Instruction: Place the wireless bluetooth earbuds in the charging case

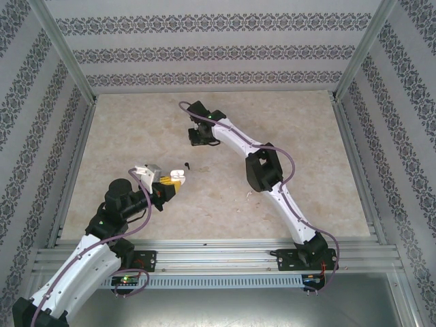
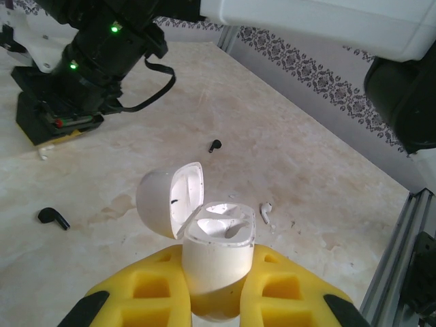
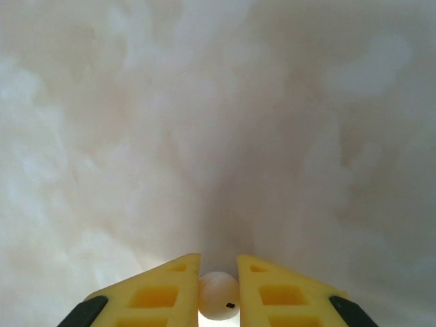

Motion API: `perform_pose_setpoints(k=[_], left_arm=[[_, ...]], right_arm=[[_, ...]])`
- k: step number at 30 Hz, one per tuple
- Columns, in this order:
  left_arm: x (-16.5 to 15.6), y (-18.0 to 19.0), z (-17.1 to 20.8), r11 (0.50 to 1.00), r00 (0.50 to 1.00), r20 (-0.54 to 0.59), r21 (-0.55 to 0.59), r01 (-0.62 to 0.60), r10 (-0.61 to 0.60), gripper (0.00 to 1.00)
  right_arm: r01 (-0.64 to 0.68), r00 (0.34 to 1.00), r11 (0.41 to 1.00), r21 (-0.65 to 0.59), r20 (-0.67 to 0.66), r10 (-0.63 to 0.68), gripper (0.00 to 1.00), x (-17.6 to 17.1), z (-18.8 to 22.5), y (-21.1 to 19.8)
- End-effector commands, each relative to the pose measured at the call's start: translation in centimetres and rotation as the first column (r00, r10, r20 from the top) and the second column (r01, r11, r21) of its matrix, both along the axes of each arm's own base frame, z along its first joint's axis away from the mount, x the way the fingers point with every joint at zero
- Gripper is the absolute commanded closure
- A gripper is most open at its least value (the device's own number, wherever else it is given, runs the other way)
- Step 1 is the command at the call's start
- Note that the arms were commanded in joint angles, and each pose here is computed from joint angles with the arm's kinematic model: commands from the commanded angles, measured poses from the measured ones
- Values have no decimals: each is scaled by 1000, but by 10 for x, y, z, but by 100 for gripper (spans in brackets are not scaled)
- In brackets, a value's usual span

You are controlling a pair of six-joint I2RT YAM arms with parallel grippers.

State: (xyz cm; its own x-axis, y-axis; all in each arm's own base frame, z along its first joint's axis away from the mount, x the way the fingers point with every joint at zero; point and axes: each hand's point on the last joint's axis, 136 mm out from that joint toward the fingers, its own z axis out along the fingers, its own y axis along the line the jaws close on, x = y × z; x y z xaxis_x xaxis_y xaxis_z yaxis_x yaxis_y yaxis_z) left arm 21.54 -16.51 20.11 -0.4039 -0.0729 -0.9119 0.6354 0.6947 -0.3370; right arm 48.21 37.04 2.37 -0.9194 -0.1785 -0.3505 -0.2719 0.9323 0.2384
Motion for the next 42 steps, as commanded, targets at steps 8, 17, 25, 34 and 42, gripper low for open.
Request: perform_pose_setpoints(k=[8, 17, 25, 34, 42], left_arm=[[-2, 1, -4, 1000, 1000, -26, -13, 4, -4, 100], [-4, 1, -7, 1000, 999, -33, -5, 7, -7, 100], [-6, 2, -7, 1000, 1000, -26, 18, 18, -17, 100], [-5, 0, -10, 1000, 999, -26, 8, 20, -20, 100], [-8, -2, -12, 999, 999, -35, 6, 41, -41, 100]], right_arm=[[-316, 938, 943, -101, -185, 294, 83, -82, 2, -48], [-324, 929, 943, -82, -214, 301, 64, -101, 22, -38], [-91, 984, 982, -168, -167, 62, 55, -97, 50, -42], [249, 946, 954, -165, -171, -277, 48, -115, 35, -45], [279, 929, 942, -189, -196, -314, 49, -119, 9, -43]])
